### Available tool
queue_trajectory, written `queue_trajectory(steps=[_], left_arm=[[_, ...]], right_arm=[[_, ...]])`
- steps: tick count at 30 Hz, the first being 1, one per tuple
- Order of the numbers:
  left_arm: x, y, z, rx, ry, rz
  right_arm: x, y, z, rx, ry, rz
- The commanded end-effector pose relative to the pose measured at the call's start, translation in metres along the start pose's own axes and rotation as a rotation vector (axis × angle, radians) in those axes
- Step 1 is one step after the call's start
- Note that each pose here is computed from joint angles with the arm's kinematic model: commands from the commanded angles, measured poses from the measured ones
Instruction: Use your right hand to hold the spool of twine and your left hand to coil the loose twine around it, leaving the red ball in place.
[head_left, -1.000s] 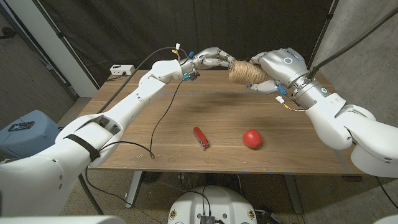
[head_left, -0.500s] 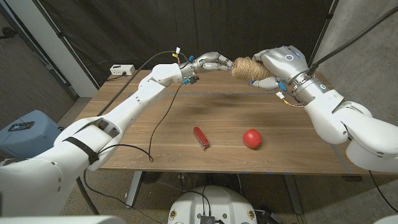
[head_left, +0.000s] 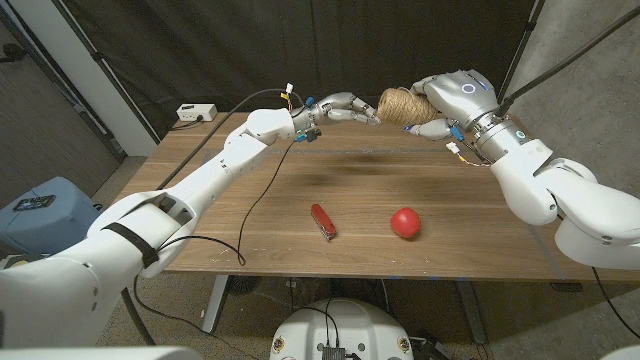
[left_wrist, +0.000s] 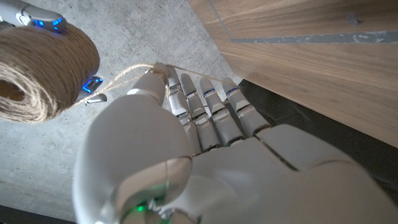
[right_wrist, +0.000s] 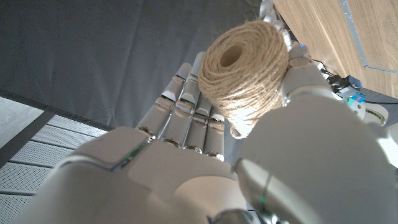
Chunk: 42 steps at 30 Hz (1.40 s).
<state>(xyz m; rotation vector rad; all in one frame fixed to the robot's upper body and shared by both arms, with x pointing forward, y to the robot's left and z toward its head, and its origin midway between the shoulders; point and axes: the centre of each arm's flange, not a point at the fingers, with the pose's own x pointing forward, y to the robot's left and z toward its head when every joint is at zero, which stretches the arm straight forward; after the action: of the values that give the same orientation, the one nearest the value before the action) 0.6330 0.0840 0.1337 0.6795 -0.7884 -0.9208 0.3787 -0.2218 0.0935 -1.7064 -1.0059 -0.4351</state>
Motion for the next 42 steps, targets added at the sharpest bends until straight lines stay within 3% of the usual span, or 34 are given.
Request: queue_trajectory(steps=[1,20,42], left_arm=[[0.002,-0.008,-0.01,-0.011,0.017,-0.02],[0.004,-0.013,-0.018,-0.024,0.034,-0.029],[0.006,-0.02,-0.024,-0.039,0.043,-0.035]], right_arm=[[0.005,-0.001,-0.009,-0.017,0.017,-0.011],[0.015,-0.004,-0.023,-0.042,0.037,-0.037],[0.025,-0.012,-0.03,-0.065,0.044,-0.072]])
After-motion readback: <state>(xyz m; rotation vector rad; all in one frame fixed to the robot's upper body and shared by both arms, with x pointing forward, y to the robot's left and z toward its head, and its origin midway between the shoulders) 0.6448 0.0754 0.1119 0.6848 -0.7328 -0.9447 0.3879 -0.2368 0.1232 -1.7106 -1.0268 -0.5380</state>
